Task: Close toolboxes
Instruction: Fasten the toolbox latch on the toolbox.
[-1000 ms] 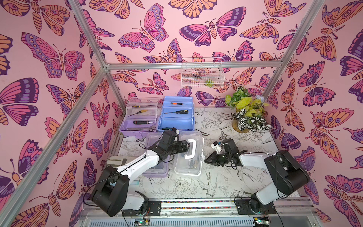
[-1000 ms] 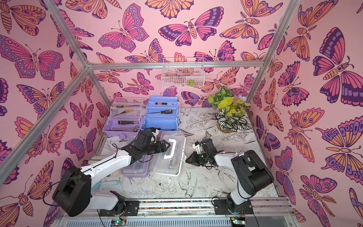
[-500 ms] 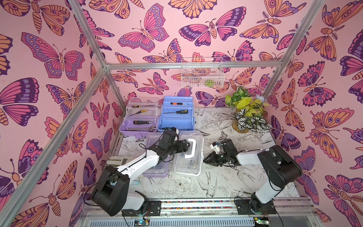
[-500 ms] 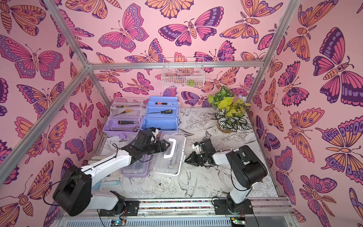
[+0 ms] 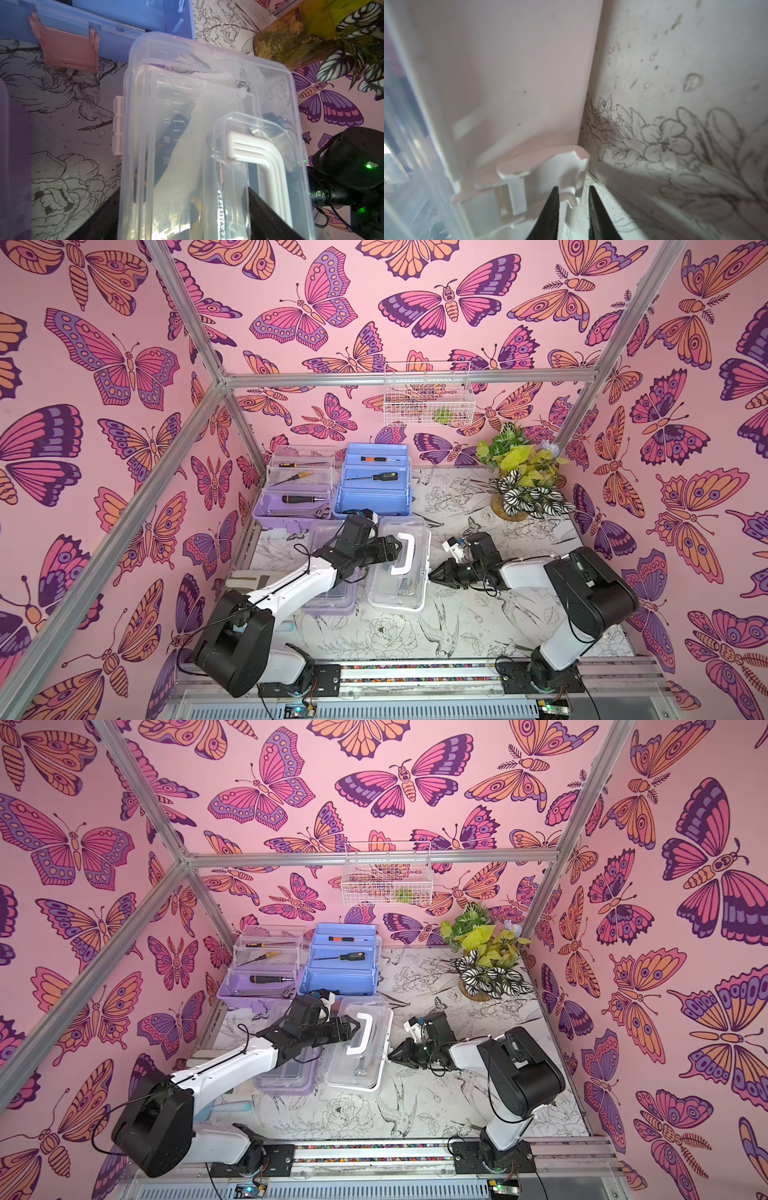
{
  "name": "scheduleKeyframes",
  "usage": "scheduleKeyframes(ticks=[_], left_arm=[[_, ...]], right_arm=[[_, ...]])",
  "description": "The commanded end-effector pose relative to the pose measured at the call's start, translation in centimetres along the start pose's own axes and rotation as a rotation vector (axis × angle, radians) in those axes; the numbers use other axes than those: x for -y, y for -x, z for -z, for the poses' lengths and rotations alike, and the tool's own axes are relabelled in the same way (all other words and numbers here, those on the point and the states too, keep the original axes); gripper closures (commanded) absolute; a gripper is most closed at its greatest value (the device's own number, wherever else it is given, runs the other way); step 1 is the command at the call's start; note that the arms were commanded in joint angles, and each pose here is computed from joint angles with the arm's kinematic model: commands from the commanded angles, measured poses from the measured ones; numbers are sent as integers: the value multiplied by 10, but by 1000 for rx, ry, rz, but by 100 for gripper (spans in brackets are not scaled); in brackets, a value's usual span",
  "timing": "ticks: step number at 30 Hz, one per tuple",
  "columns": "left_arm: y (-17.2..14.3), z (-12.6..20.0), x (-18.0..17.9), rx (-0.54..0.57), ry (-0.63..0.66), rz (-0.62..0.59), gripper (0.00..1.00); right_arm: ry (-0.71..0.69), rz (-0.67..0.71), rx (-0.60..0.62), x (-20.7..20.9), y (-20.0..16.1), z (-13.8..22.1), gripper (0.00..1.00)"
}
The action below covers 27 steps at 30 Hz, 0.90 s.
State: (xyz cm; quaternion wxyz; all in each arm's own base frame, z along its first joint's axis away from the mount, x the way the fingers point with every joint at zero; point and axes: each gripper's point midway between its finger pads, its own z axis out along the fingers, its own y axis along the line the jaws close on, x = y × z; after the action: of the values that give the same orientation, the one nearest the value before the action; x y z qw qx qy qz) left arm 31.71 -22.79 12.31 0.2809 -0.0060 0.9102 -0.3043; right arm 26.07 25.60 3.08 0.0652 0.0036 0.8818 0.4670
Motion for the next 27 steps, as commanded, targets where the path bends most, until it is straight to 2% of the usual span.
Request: scheduleKeyframes(ticks=[1, 6, 12, 14, 16, 19, 27], left_arm=[[-71, -8, -57, -245, 183, 102, 31], [-70, -8, -56, -246, 178, 101, 31], [-68, -7, -54, -241, 174, 94, 31], [-66, -6, -52, -240, 182, 72, 27], [-64, -2, -52, -244, 230, 22, 17], [-61, 1, -50, -251, 286, -41, 8], [-59, -1, -44, -268, 352, -128, 5]], right_arm=[[27, 7, 1, -6, 8, -5, 74], [35, 7, -3, -5, 12, -12, 75], [20, 25, 13, -7, 14, -7, 90], [3, 42, 16, -8, 13, -2, 93], [-15, 54, 12, -9, 11, 4, 93], [-24, 70, 12, -13, 9, 14, 93], [-43, 112, -17, -27, -2, 36, 90]])
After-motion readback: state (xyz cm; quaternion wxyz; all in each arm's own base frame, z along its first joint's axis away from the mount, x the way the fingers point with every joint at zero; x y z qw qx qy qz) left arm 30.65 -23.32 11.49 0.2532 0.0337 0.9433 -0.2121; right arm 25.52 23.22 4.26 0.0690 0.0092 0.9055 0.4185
